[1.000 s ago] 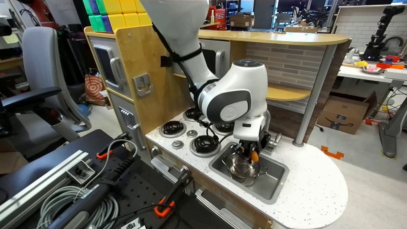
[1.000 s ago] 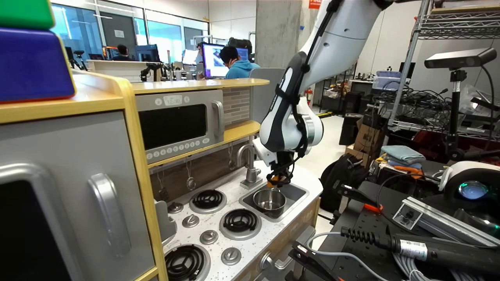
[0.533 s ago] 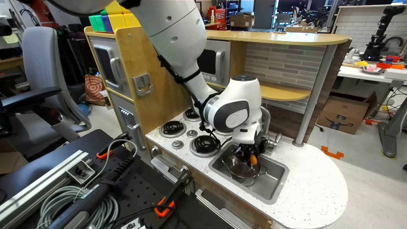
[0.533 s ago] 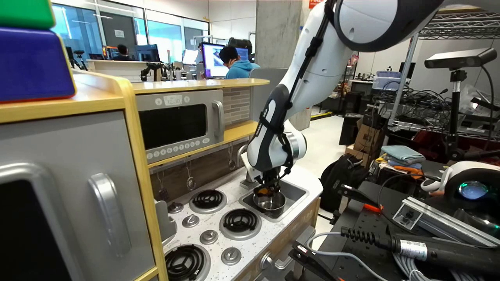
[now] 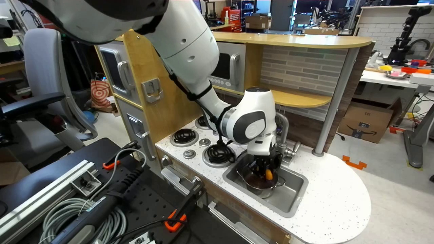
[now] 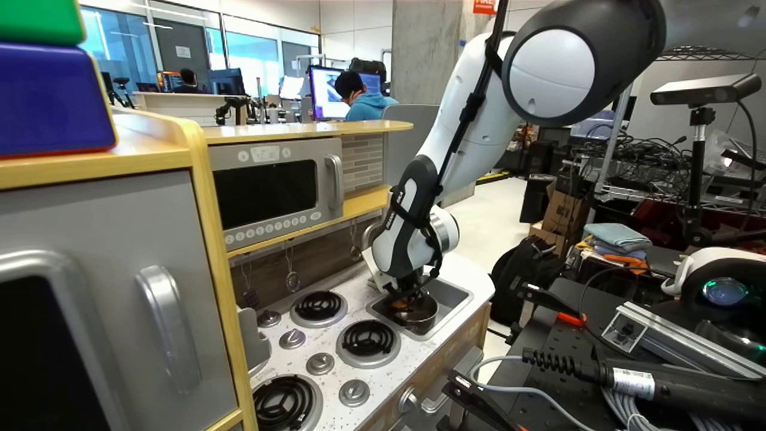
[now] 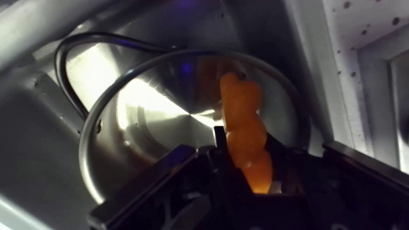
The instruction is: Put the plastic bread inside the silver pot in the sink
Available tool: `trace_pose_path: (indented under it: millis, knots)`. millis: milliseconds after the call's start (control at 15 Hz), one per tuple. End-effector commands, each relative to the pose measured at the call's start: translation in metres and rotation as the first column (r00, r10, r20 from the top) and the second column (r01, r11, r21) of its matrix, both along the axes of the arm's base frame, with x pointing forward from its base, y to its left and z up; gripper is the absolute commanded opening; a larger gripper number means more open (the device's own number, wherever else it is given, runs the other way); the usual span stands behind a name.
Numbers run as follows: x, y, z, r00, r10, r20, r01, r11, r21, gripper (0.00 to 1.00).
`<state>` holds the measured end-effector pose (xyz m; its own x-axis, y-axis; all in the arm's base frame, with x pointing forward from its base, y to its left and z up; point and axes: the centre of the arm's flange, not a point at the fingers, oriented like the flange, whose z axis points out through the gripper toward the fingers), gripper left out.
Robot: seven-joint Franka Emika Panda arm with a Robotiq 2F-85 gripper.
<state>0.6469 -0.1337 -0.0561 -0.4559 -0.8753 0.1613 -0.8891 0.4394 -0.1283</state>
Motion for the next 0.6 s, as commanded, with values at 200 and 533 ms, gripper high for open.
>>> trace_pose_path:
  millis: [200,533]
  knots:
    - [0.0118,-0.0127,-0.0097,0.999,0.011,-0.049,-0.013,0.999,-0.035,0.07]
    - [0.0059,-0.0077,-0.0082,0.995,0.064,-0.082,-0.067,0.997,-0.040,0.66]
